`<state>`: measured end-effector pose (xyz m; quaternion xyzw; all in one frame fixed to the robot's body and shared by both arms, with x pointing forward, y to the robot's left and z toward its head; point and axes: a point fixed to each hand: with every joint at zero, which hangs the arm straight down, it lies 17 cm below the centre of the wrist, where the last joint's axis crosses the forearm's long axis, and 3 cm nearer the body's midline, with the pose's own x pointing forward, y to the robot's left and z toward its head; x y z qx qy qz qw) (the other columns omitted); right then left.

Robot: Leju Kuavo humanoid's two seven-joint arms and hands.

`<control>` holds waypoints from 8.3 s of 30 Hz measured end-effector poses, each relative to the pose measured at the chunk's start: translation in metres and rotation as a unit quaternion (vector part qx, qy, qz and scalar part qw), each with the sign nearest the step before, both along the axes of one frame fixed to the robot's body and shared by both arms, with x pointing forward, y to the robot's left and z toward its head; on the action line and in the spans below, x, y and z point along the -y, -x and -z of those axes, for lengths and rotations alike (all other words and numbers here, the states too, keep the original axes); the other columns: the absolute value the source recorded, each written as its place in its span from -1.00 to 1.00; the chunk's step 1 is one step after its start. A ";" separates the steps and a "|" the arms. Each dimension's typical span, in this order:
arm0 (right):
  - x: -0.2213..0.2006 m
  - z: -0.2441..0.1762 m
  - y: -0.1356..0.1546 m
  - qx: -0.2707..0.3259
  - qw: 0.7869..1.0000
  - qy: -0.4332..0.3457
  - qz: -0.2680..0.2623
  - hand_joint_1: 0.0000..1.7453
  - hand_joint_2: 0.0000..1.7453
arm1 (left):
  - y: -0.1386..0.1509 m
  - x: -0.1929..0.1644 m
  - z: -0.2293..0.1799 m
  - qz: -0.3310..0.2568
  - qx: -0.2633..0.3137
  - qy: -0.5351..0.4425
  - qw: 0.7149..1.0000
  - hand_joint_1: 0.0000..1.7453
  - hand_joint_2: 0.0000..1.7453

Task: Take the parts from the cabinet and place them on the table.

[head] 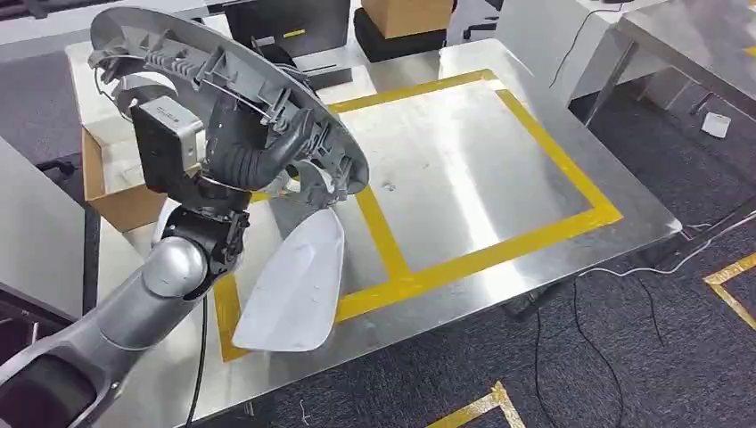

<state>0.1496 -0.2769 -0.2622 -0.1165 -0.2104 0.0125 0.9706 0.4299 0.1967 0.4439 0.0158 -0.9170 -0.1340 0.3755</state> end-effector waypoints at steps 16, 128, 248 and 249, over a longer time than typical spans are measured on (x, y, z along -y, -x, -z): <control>-0.002 0.001 -0.001 -0.015 1.000 -0.006 -0.026 -1.00 1.00 | -0.080 -0.091 0.019 -0.127 -0.094 -0.052 0.986 1.00 1.00; -0.024 -0.010 -0.043 0.001 0.988 0.001 -0.157 -1.00 1.00 | -0.050 -0.007 0.004 0.149 -0.063 0.085 0.983 1.00 1.00; -0.029 -0.006 -0.031 -0.016 0.981 0.007 -0.195 -1.00 -1.00 | -0.101 -0.071 0.039 0.021 -0.151 0.118 0.981 -1.00 1.00; -0.030 -0.006 -0.030 -0.016 0.981 0.006 -0.195 -1.00 -1.00 | -0.103 -0.077 0.043 0.012 -0.156 0.118 0.981 -1.00 1.00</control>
